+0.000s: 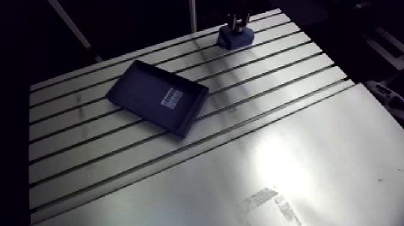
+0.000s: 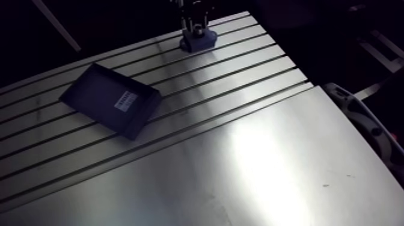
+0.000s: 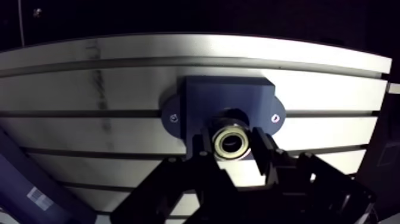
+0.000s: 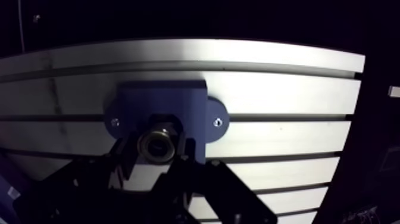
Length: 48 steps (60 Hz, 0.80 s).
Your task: Pick up the bearing and press it into the housing until flush.
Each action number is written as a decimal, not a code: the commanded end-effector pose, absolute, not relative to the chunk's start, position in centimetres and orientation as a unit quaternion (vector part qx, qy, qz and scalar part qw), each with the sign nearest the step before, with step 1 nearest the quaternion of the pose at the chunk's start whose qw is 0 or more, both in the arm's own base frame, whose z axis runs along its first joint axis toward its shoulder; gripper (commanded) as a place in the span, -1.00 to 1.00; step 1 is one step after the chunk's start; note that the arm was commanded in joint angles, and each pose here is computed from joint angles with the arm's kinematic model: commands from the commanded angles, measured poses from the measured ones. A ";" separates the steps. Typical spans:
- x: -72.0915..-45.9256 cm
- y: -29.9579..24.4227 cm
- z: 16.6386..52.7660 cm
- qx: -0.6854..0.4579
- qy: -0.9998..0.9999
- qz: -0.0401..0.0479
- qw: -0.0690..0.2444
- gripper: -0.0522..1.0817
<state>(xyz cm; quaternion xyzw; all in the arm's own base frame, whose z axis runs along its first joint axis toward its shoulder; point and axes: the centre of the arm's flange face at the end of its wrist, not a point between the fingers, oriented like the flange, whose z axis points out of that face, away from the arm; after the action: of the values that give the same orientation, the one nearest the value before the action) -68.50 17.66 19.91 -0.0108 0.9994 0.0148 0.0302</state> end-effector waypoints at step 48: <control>-69.2 17.8 18.9 -0.012 0.999 0.014 0.034 0.34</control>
<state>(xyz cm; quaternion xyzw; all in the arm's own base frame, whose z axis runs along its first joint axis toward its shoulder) -69.23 17.84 19.01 -0.0120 0.9993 0.0146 0.0325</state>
